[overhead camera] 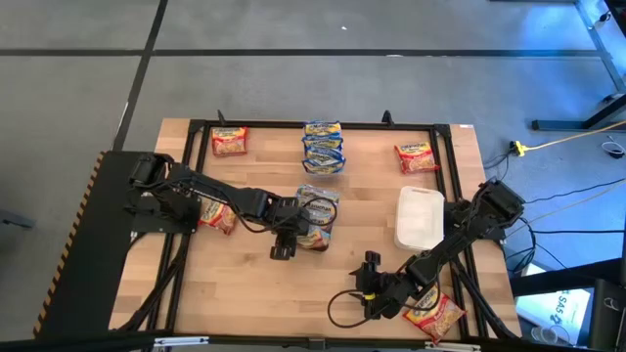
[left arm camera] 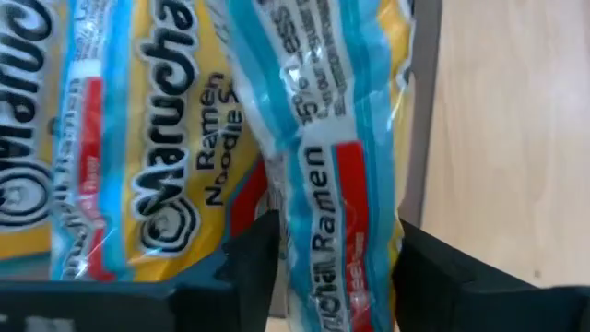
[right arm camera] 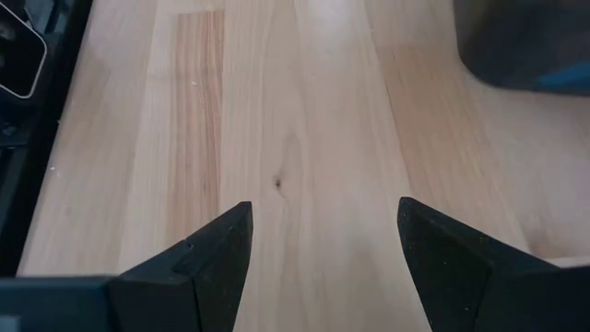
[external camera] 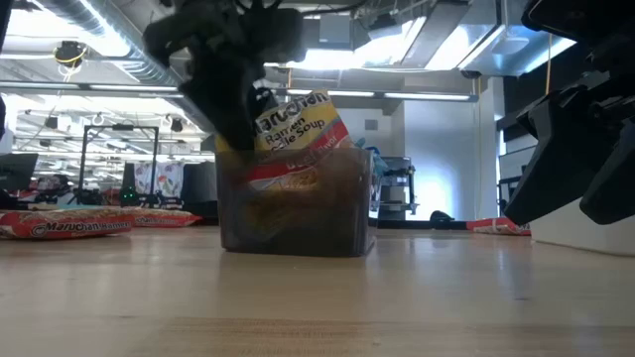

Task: Sort Maruchan noodles
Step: Put the light blue noodle pack into the black bin

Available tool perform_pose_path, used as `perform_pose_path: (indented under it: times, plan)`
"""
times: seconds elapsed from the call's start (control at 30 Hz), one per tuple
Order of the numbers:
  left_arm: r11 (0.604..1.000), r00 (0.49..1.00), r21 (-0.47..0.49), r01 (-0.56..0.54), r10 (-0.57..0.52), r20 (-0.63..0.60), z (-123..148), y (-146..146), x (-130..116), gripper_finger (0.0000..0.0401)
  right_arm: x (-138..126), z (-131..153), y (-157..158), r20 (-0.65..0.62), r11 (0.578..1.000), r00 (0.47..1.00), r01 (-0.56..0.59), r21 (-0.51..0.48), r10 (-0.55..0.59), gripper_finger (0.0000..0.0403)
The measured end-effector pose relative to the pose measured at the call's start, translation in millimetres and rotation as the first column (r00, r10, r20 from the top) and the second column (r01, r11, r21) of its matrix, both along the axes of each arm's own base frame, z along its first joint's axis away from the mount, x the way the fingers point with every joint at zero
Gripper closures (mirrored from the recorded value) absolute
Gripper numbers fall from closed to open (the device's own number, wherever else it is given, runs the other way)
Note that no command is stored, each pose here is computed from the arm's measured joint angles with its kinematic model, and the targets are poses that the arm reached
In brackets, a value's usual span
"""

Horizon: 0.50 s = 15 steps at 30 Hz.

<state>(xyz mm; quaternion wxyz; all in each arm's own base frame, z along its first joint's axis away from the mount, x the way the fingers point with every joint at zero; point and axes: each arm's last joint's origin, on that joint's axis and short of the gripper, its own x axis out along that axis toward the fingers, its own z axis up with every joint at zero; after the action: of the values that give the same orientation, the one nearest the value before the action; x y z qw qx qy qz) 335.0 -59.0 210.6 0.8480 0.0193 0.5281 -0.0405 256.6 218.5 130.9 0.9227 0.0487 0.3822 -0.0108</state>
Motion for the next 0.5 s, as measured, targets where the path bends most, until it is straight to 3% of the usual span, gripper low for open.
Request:
perform_pose_path:
  times: [0.23,0.5]
  plan:
    - [0.999,0.998,0.028,-0.046,0.047,-0.052,35.6,-0.1,1.4,0.0220,0.2,0.3,0.8,-0.004,1.000,1.000,0.001,0.027,0.000,0.0157]
    - [0.999,0.999,0.000,-0.038,0.038,0.002,30.9,-2.7,12.0,0.0228,0.2,0.3,1.1,-0.009,0.999,1.000,0.009,0.047,-0.009,0.0157]
